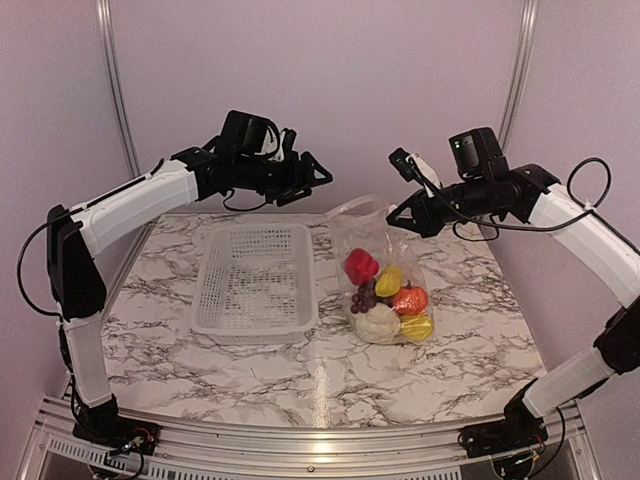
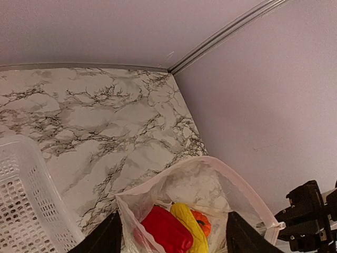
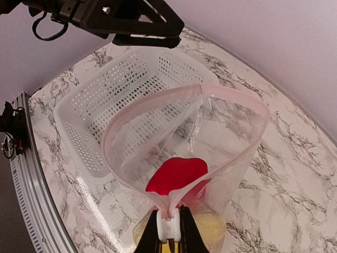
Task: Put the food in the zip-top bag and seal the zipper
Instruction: Pass from the left arm to the right, then pass from the right arm to the left
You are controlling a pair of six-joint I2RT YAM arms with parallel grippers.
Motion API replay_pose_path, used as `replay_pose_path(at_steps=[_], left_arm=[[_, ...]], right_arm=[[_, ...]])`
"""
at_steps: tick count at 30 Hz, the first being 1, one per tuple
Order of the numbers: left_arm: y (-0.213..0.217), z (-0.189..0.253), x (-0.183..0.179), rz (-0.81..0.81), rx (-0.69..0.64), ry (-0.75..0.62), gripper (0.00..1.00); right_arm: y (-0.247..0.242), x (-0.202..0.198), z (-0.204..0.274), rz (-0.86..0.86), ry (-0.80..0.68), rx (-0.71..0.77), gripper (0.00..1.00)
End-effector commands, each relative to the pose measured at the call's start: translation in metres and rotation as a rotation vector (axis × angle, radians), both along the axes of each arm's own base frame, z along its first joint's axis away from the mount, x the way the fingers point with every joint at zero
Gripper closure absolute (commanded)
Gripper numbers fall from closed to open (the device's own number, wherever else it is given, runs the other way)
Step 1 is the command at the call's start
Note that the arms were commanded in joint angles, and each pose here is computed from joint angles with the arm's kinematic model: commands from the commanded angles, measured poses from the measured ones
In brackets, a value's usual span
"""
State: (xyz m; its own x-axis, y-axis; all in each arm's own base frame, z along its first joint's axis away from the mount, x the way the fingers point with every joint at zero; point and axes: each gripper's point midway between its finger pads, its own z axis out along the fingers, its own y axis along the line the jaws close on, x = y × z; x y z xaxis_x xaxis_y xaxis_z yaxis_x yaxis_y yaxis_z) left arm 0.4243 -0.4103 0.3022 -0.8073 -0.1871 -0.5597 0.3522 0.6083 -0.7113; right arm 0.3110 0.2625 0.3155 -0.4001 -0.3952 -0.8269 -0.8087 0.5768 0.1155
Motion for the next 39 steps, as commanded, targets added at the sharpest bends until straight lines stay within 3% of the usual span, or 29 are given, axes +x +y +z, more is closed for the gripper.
replay_pose_path(at_steps=[1,4,5,6,13,15,19,24,28,34,39], left_arm=[[0.001,0.067,-0.036,-0.217,0.001,-0.348,0.25],[-0.013,0.075,-0.051,-0.338,-0.008,-0.433,0.19],[-0.017,0.078,-0.054,-0.364,0.001,-0.466,0.04],[-0.018,0.082,-0.056,-0.374,0.022,-0.508,0.01],[0.005,0.097,-0.079,-0.336,0.145,-0.793,0.01],[0.007,0.102,-0.103,-0.411,0.186,-0.939,0.01],[-0.006,0.093,-0.142,-0.555,0.283,-0.987,0.01],[-0.028,0.051,-0.19,-0.734,0.335,-0.948,0.08],[-0.041,0.017,-0.208,-0.819,0.384,-0.911,0.16],[-0.055,0.009,-0.188,-0.733,0.442,-0.896,0.42],[-0.061,0.004,-0.183,-0.735,0.45,-0.897,0.46]], right_arm=[[0.01,-0.018,0.02,0.069,0.024,0.026,1.0],[0.016,-0.031,0.016,0.098,0.044,0.007,1.0],[0.016,-0.035,0.015,0.102,0.051,0.003,1.0],[0.017,-0.038,0.017,0.109,0.055,0.003,1.0],[0.014,-0.063,0.05,0.139,0.063,0.062,1.0],[0.015,-0.07,0.04,0.16,0.098,0.056,0.99],[0.025,-0.086,0.017,0.218,0.195,0.051,0.99],[0.03,-0.093,0.002,0.232,0.216,-0.008,0.99],[0.029,-0.094,-0.002,0.232,0.217,-0.015,0.99],[0.03,-0.095,0.007,0.237,0.201,-0.001,0.98],[0.029,-0.098,0.016,0.241,0.192,0.014,0.98]])
